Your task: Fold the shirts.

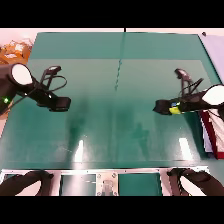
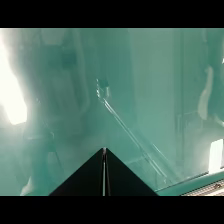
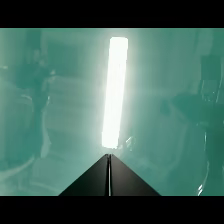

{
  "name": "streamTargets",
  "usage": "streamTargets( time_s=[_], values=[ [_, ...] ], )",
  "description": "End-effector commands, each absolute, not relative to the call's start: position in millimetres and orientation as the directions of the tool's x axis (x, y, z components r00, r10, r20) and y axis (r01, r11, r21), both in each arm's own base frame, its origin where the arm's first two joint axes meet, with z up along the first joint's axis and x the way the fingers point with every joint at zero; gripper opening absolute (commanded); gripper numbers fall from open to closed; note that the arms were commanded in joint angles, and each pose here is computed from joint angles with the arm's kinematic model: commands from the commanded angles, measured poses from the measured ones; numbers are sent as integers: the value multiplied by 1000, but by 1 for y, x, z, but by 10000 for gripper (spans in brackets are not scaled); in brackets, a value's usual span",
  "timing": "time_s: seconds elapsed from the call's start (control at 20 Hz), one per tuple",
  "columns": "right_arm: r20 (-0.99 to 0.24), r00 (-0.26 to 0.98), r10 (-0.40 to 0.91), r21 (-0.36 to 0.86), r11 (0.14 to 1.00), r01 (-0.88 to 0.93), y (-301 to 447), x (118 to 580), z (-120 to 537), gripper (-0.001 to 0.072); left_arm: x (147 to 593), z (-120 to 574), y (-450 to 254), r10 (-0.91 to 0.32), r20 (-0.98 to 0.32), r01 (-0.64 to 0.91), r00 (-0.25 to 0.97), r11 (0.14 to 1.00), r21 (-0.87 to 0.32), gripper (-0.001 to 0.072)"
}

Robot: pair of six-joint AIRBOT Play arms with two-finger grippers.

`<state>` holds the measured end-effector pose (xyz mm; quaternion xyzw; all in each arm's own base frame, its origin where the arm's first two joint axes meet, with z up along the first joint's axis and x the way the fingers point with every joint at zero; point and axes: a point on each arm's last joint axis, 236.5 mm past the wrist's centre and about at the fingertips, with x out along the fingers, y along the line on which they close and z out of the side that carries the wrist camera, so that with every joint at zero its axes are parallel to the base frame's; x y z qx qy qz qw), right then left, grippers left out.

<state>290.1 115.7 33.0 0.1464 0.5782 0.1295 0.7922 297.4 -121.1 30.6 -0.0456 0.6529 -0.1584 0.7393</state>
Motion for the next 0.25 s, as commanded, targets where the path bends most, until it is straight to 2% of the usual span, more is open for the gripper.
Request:
streamTargets(
  time_s=[0.0,0.2],
  values=[
    [-878,275,392,379,920,-103,138,278,20,11,287,19,-125,-299,-950,169,89,945,-281,22],
    [-878,275,392,379,920,-102,137,278,21,11,287,20,-127,-305,-948,169,92,943,-287,22]
  ],
)
